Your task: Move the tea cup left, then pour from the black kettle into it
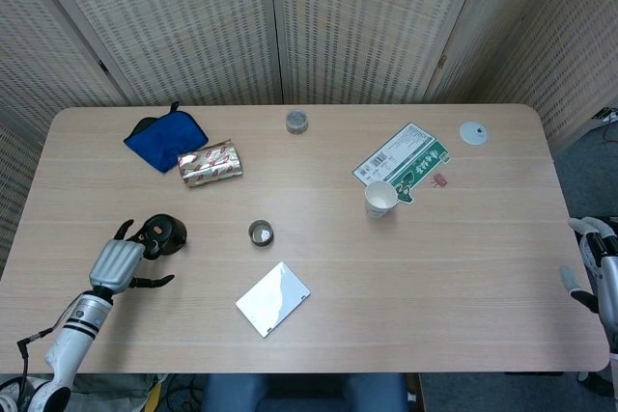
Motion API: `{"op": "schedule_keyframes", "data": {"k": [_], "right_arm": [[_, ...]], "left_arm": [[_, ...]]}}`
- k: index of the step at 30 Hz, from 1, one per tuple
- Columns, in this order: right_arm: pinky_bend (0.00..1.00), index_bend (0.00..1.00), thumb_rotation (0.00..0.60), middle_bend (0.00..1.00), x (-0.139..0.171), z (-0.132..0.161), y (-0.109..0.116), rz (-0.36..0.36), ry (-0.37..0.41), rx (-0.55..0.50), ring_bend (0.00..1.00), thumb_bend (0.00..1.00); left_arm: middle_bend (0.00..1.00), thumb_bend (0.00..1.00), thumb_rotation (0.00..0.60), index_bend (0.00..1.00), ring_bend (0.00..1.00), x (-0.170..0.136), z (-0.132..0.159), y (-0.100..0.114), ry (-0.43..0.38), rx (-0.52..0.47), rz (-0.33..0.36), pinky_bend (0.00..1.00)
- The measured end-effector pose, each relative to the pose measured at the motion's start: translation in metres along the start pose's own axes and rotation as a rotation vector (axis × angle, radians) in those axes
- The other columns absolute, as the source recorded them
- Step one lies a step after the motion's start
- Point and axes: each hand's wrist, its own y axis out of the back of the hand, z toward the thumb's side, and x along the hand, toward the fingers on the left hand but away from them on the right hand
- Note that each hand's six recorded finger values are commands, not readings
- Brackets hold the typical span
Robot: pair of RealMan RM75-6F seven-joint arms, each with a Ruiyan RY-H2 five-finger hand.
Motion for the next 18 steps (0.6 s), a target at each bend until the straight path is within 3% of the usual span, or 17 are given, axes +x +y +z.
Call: {"op": "schedule_keyframes", "data": {"k": [18], "right_arm": [[0.21,0.26,0.6,0.24,-0.0008,-0.001,-0.0017,0.001,-0.008,-0.001,0.17,0.26]], "left_arm": [[0.57,0.14,0.237,0.57,0.47,-0.0026,0.0016,-0.0101,-0.011,0.014,-0.035,0.0]]}}
